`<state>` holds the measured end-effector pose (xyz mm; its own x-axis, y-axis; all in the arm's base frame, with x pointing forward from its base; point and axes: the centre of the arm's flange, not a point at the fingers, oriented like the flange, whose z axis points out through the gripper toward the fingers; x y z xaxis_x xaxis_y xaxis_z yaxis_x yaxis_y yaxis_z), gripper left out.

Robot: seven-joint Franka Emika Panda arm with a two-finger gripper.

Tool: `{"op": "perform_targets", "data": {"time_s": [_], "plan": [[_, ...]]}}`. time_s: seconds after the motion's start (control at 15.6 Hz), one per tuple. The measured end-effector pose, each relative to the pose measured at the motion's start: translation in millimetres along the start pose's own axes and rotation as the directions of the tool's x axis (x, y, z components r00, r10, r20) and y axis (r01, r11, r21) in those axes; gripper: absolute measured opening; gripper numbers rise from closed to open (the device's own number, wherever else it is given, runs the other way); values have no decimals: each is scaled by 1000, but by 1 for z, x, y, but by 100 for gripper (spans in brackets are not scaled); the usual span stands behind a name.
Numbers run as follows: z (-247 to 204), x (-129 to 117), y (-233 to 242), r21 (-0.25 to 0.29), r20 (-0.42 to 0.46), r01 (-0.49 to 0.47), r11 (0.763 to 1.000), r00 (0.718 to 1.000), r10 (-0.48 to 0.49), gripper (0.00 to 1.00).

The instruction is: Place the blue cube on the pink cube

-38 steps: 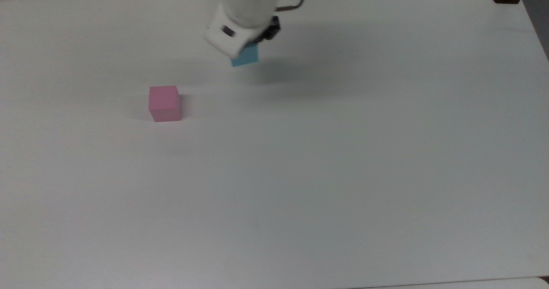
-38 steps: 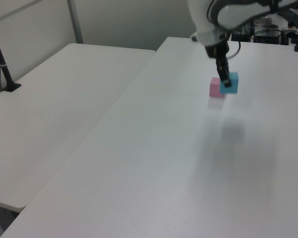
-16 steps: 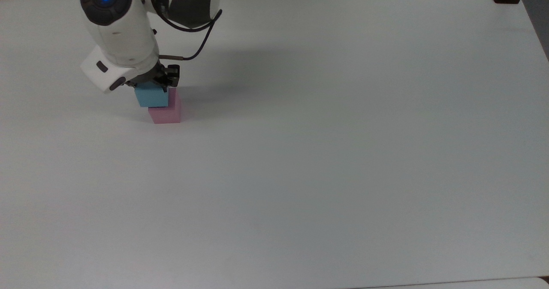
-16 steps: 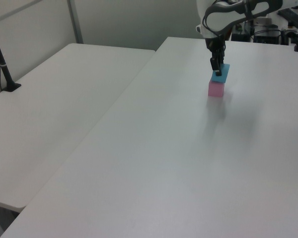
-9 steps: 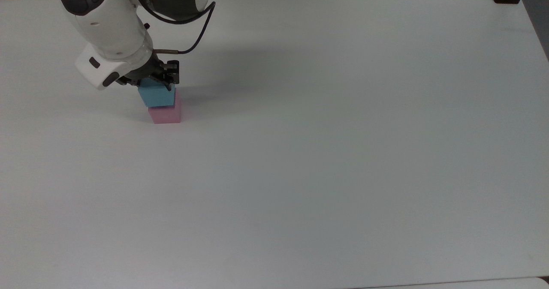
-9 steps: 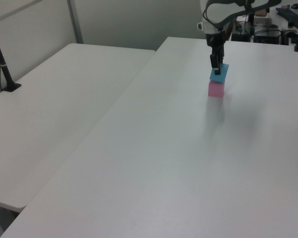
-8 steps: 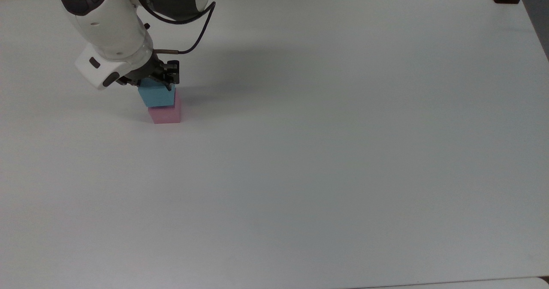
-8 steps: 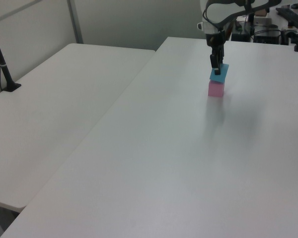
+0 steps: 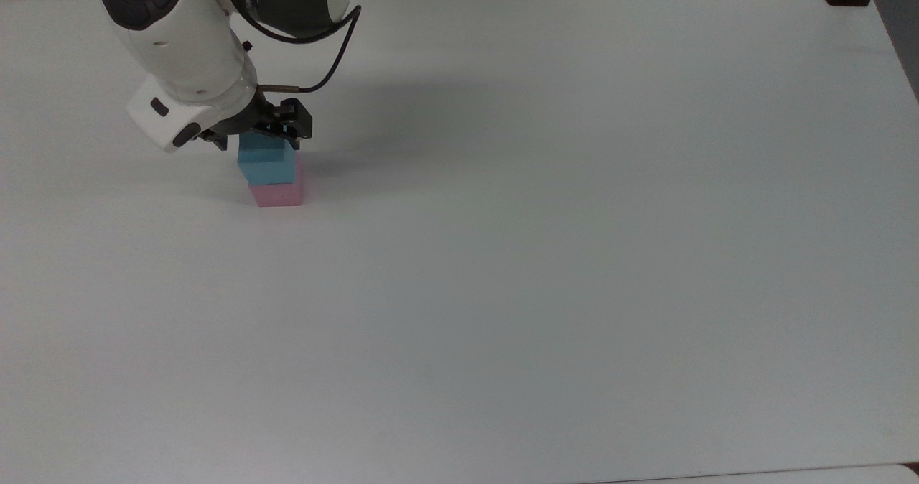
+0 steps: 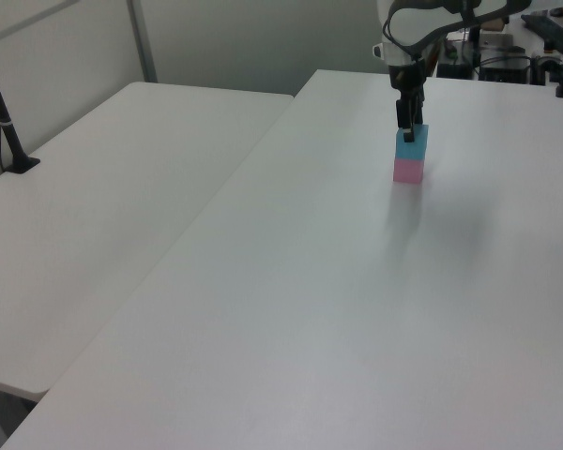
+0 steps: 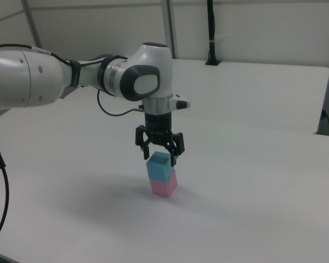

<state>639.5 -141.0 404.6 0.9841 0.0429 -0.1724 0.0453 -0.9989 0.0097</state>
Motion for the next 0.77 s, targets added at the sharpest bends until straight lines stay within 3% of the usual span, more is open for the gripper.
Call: {"op": "perform_targets", "data": {"time_s": [0.32,0.58,0.77], "plan": [[-64,-15,-38,-54,-59,-132,990,990,129,100],[-144,-69,-79,-52,-71,-133,990,989,130,100],[-175,-102,-88,-33,-75,-121,992,990,118,100]]}}
